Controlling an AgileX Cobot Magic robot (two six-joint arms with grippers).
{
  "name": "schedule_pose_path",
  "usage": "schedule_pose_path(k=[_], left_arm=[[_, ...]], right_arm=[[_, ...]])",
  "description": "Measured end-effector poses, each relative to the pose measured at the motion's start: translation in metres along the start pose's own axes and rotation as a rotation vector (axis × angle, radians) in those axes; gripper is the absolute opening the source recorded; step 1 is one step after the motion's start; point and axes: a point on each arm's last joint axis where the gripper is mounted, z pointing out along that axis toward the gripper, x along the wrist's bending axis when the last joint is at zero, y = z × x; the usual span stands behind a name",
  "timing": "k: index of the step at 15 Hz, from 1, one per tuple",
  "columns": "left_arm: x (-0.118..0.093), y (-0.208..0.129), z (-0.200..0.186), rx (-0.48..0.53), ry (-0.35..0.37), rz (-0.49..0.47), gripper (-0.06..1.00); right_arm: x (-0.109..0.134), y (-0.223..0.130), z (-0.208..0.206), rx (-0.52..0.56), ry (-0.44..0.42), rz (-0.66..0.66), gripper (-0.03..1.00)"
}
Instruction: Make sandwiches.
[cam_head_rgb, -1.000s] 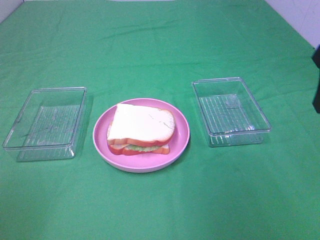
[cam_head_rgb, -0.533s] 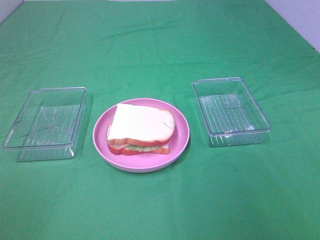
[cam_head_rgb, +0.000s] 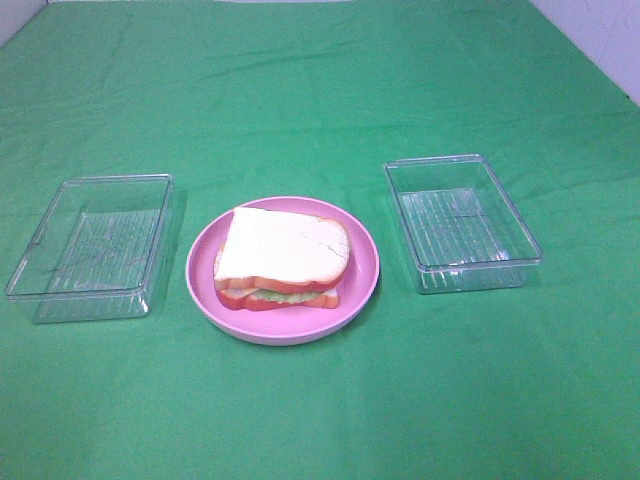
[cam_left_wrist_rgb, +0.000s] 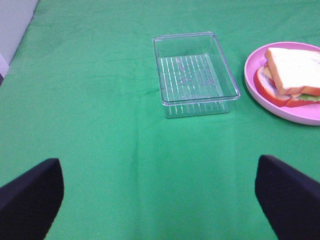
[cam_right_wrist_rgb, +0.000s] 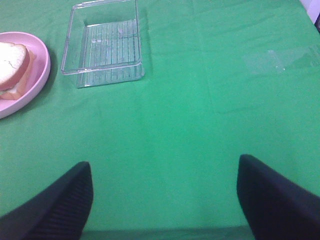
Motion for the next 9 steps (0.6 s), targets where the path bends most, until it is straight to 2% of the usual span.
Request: schedule_pose_path(k=[9], left_arm=[[0.0, 0.0, 0.0, 0.0, 0.0, 0.0, 0.97]], right_arm=[[0.0001, -0.0006, 0.001, 0.003, 0.001, -0.004, 0.77]])
